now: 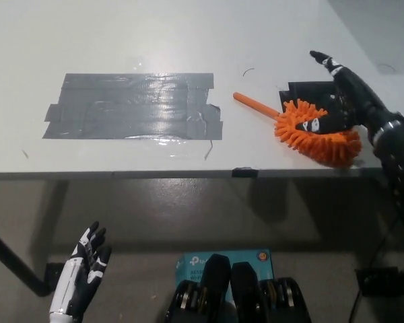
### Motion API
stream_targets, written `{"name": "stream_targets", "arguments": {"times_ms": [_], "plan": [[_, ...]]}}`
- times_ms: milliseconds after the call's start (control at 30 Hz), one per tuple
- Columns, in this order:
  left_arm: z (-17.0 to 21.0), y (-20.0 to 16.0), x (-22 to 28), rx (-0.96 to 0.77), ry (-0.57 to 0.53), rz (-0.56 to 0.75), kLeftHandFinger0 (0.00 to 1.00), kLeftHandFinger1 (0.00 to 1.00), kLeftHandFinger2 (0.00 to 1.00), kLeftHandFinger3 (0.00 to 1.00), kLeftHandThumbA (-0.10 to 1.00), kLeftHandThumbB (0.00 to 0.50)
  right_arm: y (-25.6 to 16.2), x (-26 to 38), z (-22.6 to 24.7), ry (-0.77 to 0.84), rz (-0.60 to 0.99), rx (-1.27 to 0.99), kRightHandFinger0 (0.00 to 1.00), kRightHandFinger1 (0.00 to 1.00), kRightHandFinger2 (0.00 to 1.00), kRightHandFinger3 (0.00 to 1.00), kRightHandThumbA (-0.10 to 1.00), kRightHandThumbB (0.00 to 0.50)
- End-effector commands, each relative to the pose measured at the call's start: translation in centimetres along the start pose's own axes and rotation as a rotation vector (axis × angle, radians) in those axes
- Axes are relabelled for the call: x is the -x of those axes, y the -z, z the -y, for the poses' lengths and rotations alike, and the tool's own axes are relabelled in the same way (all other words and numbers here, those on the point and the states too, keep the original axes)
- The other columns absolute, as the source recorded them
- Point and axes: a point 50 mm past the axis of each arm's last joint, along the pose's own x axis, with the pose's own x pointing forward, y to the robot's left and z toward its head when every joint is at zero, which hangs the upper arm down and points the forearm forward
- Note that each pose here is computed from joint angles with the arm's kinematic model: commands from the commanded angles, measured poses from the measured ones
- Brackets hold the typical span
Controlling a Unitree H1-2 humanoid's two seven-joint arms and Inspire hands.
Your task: An orange duster is kept infront of the robot in the middle of the table and the robot extends its right arm to grab the duster, picks it up and hands it to a person
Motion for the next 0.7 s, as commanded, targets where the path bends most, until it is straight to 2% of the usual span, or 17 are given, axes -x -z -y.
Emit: {"name": "stream_targets", "arguments": {"times_ms": [0,67,100,233,300,400,667], "plan": [[-0.7,-0.8,-0.4,-0.011,-0.004,0.049,1.00,1.00,1.00,1.00,0.79,0.215,-0.8,-2.5,1.0,-0.061,-0.123,0.074,1.00,1.00,1.00,1.00,1.00,0.401],[-0.6,-0.8,-0.6,-0.013,-0.005,0.055,1.00,1.00,1.00,1.00,0.78,0.212,-0.4,-3.0,0.6,-0.079,-0.146,0.091,1.00,1.00,1.00,1.00,1.00,0.413],[-0.6,-0.9,-0.7,-0.017,-0.005,0.055,1.00,1.00,1.00,1.00,0.78,0.213,0.3,-3.5,-0.1,-0.089,-0.174,0.108,1.00,1.00,1.00,1.00,1.00,0.438],[-0.6,-1.0,-0.6,-0.027,0.005,0.052,1.00,1.00,1.00,1.00,0.76,0.196,2.1,-4.2,-1.8,-0.092,-0.232,0.097,1.00,1.00,1.00,1.00,1.00,0.430],[-0.6,-1.0,-0.8,-0.031,0.009,0.055,1.00,1.00,1.00,1.00,0.75,0.201,2.9,-4.5,-2.3,-0.104,-0.272,0.101,1.00,1.00,1.00,1.00,1.00,0.444],[-0.6,-1.0,-1.0,-0.033,0.009,0.057,0.98,1.00,1.00,1.00,0.74,0.209,3.9,-4.7,-2.7,-0.119,-0.286,0.116,1.00,1.00,1.00,1.00,1.00,0.432],[-0.8,-0.9,-1.1,-0.041,0.015,0.061,0.98,1.00,1.00,1.00,0.66,0.224,5.0,-5.0,-4.0,-0.227,-0.317,0.191,1.00,1.00,1.00,1.00,1.00,0.489]]}}
